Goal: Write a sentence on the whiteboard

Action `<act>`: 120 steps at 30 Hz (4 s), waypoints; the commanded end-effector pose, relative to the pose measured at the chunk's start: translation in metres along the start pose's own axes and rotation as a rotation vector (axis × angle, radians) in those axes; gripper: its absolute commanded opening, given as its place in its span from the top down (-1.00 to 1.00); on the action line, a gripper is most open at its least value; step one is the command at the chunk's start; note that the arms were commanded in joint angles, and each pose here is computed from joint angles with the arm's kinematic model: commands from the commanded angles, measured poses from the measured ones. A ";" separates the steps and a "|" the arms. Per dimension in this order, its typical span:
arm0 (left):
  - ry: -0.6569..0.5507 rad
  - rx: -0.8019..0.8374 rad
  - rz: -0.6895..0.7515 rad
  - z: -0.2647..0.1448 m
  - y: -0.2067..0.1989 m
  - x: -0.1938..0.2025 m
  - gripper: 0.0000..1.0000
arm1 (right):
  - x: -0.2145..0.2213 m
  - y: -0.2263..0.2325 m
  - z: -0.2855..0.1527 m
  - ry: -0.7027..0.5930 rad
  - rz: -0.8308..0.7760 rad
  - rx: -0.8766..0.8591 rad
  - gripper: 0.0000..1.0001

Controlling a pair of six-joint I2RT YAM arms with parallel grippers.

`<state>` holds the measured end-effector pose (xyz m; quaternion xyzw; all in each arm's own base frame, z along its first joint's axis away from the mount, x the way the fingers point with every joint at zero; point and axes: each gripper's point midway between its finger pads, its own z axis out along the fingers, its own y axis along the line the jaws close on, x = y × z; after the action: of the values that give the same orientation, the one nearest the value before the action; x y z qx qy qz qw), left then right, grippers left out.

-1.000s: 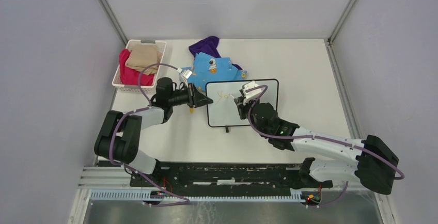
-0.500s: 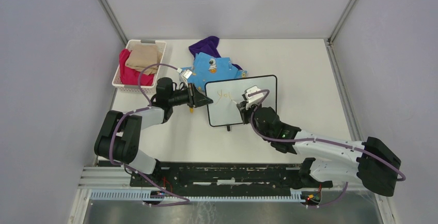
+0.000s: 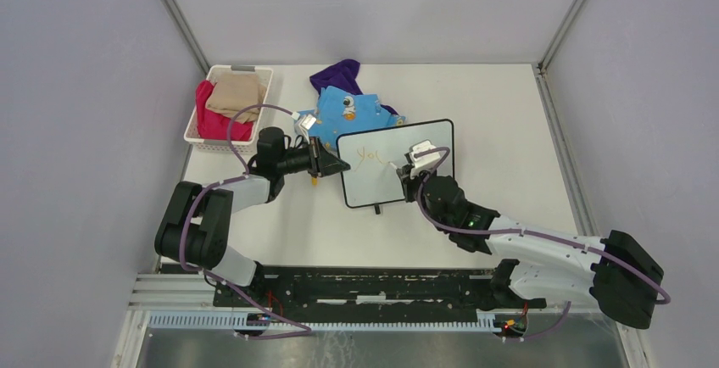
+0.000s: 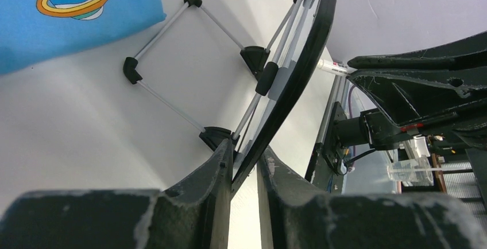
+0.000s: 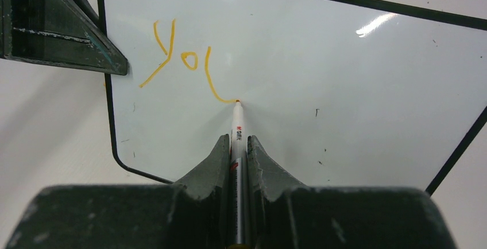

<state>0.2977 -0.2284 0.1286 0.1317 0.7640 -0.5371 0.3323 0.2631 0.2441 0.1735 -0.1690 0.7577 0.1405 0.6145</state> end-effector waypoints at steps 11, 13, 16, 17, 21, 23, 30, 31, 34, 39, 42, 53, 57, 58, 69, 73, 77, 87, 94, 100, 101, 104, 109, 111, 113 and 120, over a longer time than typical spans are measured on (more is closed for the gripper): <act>0.011 0.036 0.067 0.003 -0.007 -0.006 0.61 | -0.044 -0.011 0.011 -0.079 -0.004 0.059 1.00; 0.013 0.037 0.067 0.003 -0.008 -0.006 0.63 | -0.047 -0.010 0.014 -0.083 -0.006 0.057 1.00; 0.015 0.036 0.066 0.003 -0.007 -0.006 0.65 | -0.051 -0.010 0.017 -0.085 -0.009 0.060 1.00; 0.015 0.037 0.066 0.003 -0.007 -0.005 0.65 | -0.052 -0.010 0.017 -0.087 -0.009 0.059 1.00; 0.018 0.037 0.065 0.004 -0.007 -0.005 0.68 | -0.060 -0.011 0.020 -0.101 -0.005 0.063 1.00; 0.018 0.038 0.065 0.004 -0.007 -0.005 0.69 | -0.063 -0.011 0.020 -0.107 -0.005 0.065 1.00; 0.021 0.037 0.064 0.004 -0.006 -0.004 0.80 | -0.066 -0.012 0.016 -0.123 0.008 0.049 1.00; 0.021 0.036 0.064 0.004 -0.006 -0.004 0.82 | -0.065 -0.010 0.014 -0.125 0.011 0.034 1.00; 0.022 0.037 0.065 0.004 -0.006 -0.003 0.85 | -0.068 -0.009 0.006 -0.144 0.032 0.002 1.00; 0.022 0.034 0.066 0.004 -0.005 -0.003 0.93 | -0.069 -0.019 -0.010 -0.169 0.056 0.019 1.00; 0.020 0.032 0.069 0.004 -0.004 -0.003 0.96 | -0.061 -0.033 -0.013 -0.151 0.045 0.083 1.00; 0.024 0.030 0.071 0.004 -0.004 -0.002 0.96 | -0.054 -0.051 -0.009 -0.143 0.079 0.175 1.00; 0.027 0.031 0.070 0.005 -0.004 -0.001 0.96 | -0.057 -0.052 -0.007 -0.148 0.081 0.181 1.00; 0.027 0.030 0.071 0.005 -0.004 -0.001 0.96 | -0.057 -0.052 -0.006 -0.146 0.079 0.184 1.00; 0.030 0.034 0.072 0.005 -0.005 0.000 0.96 | -0.059 -0.053 0.003 -0.137 0.065 0.193 1.00; 0.032 0.036 0.071 0.005 -0.005 0.000 0.96 | -0.061 -0.051 0.006 -0.138 0.057 0.185 1.00; 0.033 0.034 0.073 0.005 -0.005 0.000 0.96 | -0.059 -0.046 0.010 -0.130 0.056 0.161 1.00; 0.036 0.031 0.071 0.006 -0.004 0.001 0.96 | -0.031 -0.040 0.008 -0.071 0.033 0.111 1.00; 0.037 0.030 0.072 0.006 -0.004 0.001 0.96 | -0.008 -0.045 0.002 -0.019 0.014 0.119 1.00; 0.044 0.026 0.072 0.006 -0.003 0.002 0.96 | -0.007 -0.056 -0.002 -0.016 0.014 0.163 1.00; 0.046 0.026 0.071 0.006 -0.003 0.003 0.96 | -0.008 -0.059 -0.003 -0.015 0.015 0.176 1.00; 0.046 0.024 0.072 0.006 -0.003 0.003 0.96 | -0.012 -0.065 -0.006 -0.029 0.027 0.199 1.00; 0.050 0.023 0.070 0.006 -0.002 0.004 0.96 | -0.027 -0.065 -0.012 -0.085 0.054 0.182 1.00; 0.052 0.024 0.068 0.007 -0.002 0.005 0.96 | -0.030 -0.066 -0.013 -0.094 0.055 0.183 1.00; 0.051 0.024 0.070 0.007 -0.002 0.004 0.96 | -0.033 -0.068 -0.014 -0.100 0.054 0.194 1.00; 0.055 0.024 0.072 0.007 -0.003 0.005 0.96 | -0.038 -0.072 -0.010 -0.112 0.066 0.209 1.00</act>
<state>0.2949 -0.2343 0.1292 0.1657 0.7589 -0.5336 0.3344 0.2856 0.1783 0.1933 -0.0941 0.7539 0.0816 0.6450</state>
